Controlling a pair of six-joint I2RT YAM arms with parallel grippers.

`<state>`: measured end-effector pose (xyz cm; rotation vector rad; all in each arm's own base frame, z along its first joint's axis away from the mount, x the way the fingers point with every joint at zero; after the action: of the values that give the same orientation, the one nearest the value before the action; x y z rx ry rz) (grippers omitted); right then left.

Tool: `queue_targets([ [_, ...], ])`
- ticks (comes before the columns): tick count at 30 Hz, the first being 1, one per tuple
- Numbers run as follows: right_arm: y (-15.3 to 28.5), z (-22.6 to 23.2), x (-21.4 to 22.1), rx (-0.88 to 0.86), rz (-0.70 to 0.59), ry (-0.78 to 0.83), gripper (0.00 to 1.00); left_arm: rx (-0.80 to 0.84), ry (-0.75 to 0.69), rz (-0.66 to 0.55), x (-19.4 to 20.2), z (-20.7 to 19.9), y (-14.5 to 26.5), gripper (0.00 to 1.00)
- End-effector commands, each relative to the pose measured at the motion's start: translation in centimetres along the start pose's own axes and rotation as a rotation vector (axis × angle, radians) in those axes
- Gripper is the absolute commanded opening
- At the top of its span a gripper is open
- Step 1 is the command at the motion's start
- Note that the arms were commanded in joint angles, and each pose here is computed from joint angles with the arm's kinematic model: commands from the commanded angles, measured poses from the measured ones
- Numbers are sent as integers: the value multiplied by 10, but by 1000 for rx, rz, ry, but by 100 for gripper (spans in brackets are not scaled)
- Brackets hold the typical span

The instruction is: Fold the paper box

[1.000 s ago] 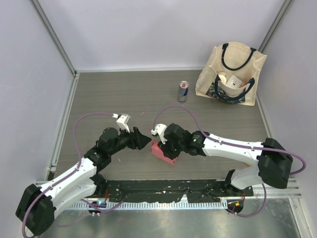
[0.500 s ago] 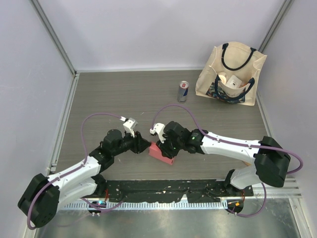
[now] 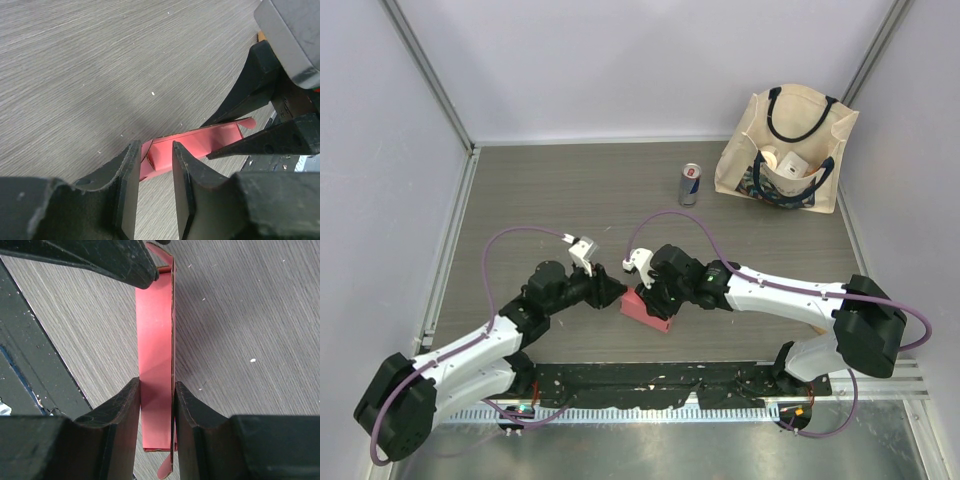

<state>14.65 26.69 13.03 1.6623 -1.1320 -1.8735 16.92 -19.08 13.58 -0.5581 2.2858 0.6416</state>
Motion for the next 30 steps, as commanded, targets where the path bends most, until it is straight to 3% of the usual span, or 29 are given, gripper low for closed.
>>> queue_targets([
  [1,4,-1,-13,-1,-53,19,11,55,-39,-50,-19,-17,-6,33],
  [10,4,-3,-13,11,-57,19,10,23,-54,-39,-18,-17,-8,21],
  [17,3,-3,-13,18,-56,19,9,-32,-82,-33,-15,-17,-8,20],
  [24,5,-5,-14,39,-63,23,8,-53,-84,-15,-12,-26,-13,2],
  [30,5,-10,-15,97,-64,22,8,-81,-38,-36,-11,-31,-13,0],
])
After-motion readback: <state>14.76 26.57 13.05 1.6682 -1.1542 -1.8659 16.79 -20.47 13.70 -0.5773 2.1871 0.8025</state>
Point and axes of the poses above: each gripper's point midway between its finger pads, its own y axis back along the fingers, its own z axis along the line the jaws close on, x = y × z, the point moved 6 cm from there along y, back along the fingers, and after that the axes turned 13 degrees about y, right-handed, at the moved point
